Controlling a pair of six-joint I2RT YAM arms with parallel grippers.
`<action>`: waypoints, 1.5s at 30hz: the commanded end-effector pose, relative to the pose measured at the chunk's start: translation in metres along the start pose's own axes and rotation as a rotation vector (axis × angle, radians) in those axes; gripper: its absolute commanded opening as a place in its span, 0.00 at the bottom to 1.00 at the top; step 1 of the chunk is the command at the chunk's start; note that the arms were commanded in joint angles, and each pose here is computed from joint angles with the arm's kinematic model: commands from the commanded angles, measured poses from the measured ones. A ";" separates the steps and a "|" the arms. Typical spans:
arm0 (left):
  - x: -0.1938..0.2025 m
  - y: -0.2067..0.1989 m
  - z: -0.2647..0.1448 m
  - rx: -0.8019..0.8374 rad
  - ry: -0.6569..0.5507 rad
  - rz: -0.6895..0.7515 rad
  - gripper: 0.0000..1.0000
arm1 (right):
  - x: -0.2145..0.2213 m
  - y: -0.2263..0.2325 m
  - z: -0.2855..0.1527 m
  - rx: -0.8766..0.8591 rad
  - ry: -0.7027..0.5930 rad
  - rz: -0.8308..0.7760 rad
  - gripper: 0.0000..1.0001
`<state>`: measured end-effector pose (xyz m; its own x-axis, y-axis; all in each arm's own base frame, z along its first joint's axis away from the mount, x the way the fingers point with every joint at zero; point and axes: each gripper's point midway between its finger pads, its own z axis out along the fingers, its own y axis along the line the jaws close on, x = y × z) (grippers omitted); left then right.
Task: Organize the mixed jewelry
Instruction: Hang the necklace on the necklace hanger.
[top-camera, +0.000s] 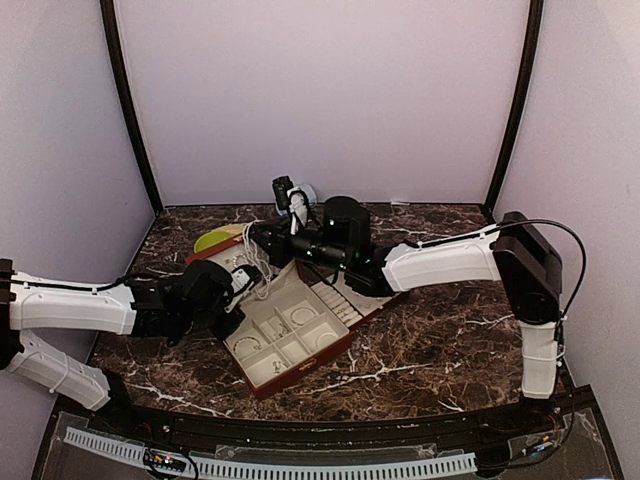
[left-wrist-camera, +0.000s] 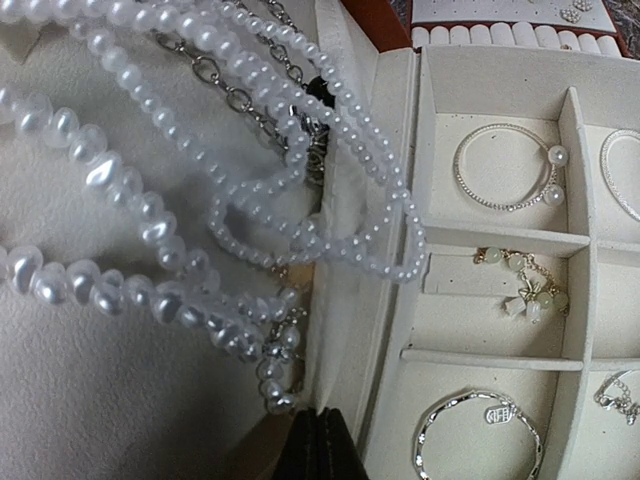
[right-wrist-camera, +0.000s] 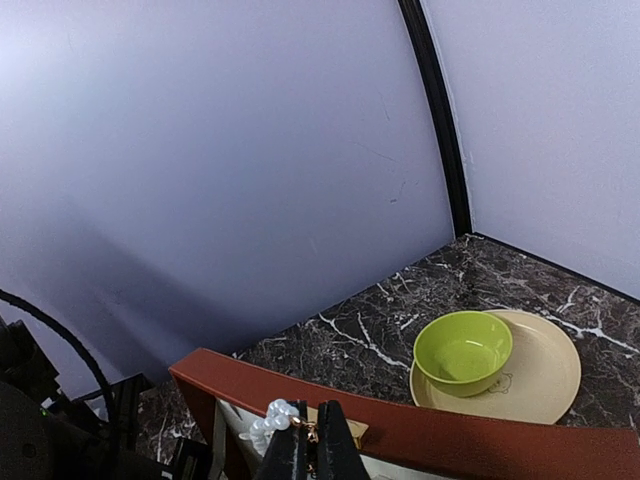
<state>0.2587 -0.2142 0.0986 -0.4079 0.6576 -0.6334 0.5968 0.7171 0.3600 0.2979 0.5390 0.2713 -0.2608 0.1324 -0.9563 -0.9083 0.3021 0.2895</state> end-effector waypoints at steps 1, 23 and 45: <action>0.006 -0.022 -0.004 0.098 -0.004 0.021 0.00 | -0.001 -0.005 0.000 0.005 -0.051 0.006 0.00; 0.003 -0.022 -0.007 0.107 -0.019 0.025 0.00 | -0.048 0.005 -0.003 -0.009 -0.191 0.004 0.00; -0.007 -0.018 -0.015 0.100 -0.073 -0.012 0.02 | -0.008 -0.008 -0.007 0.001 -0.178 0.062 0.00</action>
<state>0.2471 -0.2203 0.1020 -0.3846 0.6483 -0.6571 0.6360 0.7020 0.3204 0.3057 0.5346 0.2814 -0.2407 0.2825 -0.9286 -0.8981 0.2981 0.3235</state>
